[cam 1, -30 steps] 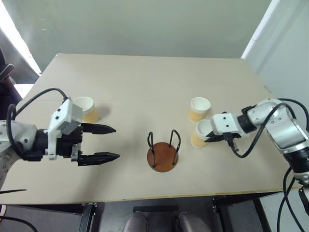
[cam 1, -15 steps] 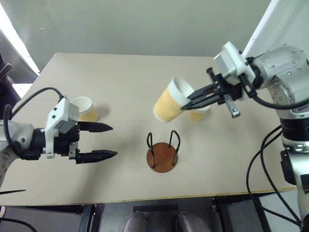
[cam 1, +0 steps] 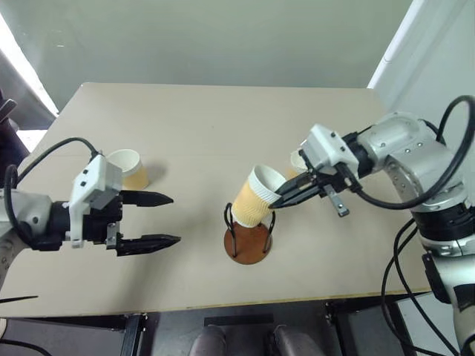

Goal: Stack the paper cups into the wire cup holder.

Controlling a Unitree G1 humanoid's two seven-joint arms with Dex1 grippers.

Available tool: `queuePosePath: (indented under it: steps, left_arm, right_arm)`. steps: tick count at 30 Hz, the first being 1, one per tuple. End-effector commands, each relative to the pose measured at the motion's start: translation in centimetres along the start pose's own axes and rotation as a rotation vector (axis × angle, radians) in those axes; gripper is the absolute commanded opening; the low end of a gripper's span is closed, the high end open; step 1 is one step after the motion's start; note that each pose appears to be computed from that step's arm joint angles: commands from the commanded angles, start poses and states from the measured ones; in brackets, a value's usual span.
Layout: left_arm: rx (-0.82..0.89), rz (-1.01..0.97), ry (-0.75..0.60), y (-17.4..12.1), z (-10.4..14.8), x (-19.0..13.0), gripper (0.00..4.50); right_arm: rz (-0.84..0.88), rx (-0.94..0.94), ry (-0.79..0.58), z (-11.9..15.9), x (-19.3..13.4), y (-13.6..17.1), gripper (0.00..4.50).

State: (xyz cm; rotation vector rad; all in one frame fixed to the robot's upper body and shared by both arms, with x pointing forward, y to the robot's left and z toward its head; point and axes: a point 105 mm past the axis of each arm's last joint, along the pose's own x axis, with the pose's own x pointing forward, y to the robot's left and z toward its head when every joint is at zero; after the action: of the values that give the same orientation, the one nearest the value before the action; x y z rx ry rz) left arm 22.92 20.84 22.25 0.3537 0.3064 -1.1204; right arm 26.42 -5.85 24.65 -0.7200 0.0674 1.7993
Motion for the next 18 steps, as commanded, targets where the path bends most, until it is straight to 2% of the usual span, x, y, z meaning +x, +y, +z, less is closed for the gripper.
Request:
queuePosePath:
  steps: [1, 3, 10, 14, 18]
  left_arm:
    - [0.033, 0.012, -0.01, -0.3, 0.8, -0.3, 4.5]
    - [0.032, 0.014, -0.011, -0.4, 0.8, -0.3, 4.5]
    - [0.03, 0.024, -0.016, -0.1, 0.8, -0.2, 4.5]
    - [0.035, 0.027, -0.018, 0.0, 0.9, -0.2, 4.5]
    - [0.038, 0.028, -0.019, 0.0, 0.9, -0.3, 4.5]
  right_arm:
    - [0.0, -0.048, 0.014, 0.6, 0.0, 0.2, 0.22]
    - [0.003, -0.045, 0.018, 0.4, 0.1, 0.2, 0.61]
    - [-0.029, -0.059, 0.045, 0.2, -0.1, -0.4, 3.01]
    - [-0.188, -0.059, 0.09, -0.7, -2.0, -3.9, 4.34]
    - [-0.339, -0.005, 0.224, -4.6, -4.7, -7.3, 4.34]
